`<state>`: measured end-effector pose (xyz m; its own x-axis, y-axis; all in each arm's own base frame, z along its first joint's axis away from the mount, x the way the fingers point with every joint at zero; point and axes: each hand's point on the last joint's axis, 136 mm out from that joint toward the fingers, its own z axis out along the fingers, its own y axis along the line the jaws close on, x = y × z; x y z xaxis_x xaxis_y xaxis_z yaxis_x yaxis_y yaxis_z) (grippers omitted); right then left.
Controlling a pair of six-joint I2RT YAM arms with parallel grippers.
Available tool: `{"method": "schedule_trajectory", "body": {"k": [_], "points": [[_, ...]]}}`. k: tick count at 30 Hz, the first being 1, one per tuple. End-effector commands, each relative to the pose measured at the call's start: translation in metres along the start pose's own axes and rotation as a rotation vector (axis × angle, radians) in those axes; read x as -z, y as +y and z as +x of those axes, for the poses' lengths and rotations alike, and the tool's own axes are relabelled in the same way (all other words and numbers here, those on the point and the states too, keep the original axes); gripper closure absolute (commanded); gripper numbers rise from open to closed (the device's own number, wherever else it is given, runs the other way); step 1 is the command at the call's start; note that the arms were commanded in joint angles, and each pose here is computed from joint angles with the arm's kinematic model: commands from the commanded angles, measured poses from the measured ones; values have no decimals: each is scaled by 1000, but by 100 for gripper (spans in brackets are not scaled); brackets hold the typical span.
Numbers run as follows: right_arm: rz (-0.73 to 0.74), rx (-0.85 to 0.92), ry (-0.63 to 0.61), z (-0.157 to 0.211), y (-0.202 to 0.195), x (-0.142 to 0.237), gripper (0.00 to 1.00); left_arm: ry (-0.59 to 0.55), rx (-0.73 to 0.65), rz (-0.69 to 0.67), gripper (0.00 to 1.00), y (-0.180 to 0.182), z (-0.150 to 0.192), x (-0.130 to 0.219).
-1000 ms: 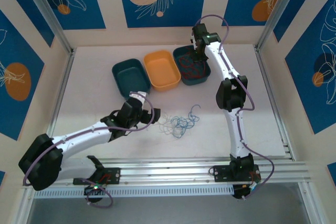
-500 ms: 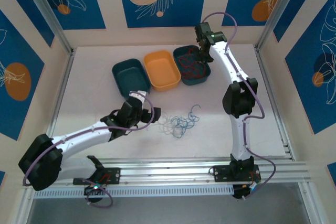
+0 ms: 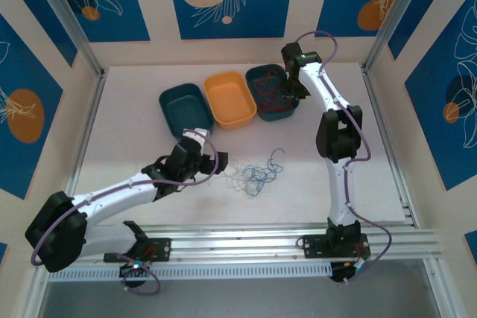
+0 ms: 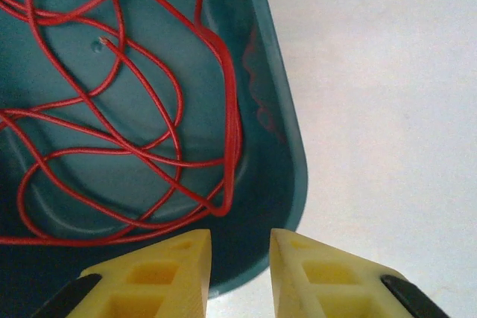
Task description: Untangle the cables
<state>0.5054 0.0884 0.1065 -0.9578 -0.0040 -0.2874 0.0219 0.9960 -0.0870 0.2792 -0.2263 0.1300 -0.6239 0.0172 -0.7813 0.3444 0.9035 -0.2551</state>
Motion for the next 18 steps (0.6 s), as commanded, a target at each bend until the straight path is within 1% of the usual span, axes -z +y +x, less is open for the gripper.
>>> {"method": "schedule_trajectory", "body": {"k": [1, 2, 4, 5, 12, 18], "points": [[-71, -29, 18, -3, 11, -9, 77, -18, 15, 9, 0, 0, -4, 3], [-76, -33, 21, -4, 12, -11, 81, -16, 15, 9, 0, 0, -3, 3], [-96, -37, 28, -5, 16, -14, 94, -16, 16, 7, 0, 1, -4, 3], [-110, -40, 32, -5, 19, -16, 99, -17, 16, 9, 0, 0, -4, 3], [-278, -61, 45, -3, 55, -5, 100, -15, 17, 7, 0, 1, -3, 3], [-315, -32, 17, -3, 73, 16, 100, -12, 19, 8, 0, 1, -1, 3]]}}
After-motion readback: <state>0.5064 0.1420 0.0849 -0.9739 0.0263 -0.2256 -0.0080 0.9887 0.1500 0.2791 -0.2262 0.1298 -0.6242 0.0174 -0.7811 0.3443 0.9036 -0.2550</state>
